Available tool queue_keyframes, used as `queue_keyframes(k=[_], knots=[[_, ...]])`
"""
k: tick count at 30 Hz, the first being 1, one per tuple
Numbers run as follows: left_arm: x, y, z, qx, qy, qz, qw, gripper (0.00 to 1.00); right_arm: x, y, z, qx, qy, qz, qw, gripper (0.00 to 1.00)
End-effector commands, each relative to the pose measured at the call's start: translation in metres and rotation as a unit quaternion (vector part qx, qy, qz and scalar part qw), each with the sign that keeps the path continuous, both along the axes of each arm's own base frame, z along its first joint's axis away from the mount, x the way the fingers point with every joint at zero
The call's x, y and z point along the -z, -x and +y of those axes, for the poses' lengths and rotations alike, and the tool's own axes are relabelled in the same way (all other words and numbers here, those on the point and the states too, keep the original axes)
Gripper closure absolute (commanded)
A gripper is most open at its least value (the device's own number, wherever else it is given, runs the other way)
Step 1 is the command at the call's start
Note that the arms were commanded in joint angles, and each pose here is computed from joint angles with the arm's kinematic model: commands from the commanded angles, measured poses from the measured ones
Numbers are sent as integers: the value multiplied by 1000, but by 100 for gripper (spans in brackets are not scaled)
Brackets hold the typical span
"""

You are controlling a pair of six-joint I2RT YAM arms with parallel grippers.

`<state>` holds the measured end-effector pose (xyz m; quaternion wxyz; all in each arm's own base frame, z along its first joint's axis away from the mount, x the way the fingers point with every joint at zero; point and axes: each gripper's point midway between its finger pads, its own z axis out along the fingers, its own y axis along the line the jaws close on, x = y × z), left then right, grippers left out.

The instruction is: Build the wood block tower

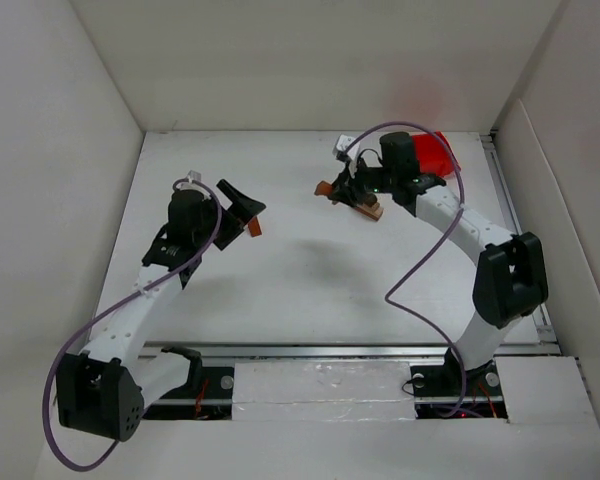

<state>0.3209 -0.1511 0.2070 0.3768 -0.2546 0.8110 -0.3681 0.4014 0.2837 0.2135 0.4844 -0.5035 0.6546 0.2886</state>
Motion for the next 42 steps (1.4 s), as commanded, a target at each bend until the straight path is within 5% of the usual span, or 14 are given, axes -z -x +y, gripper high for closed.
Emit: queue_keyframes(k=[1, 6, 15, 42], knots=[[-31, 9, 6, 20, -39, -67, 997, 1, 2, -40, -42, 81, 40, -11, 996, 100], [-44, 32, 13, 82, -123, -105, 983, 1, 29, -70, -84, 135, 76, 21, 988, 100], [-32, 56, 17, 122, -160, -121, 972, 1, 51, -97, -116, 208, 75, 35, 975, 100], [-26, 59, 9, 150, -153, -120, 970, 1, 79, -96, -124, 222, 110, 79, 965, 100]])
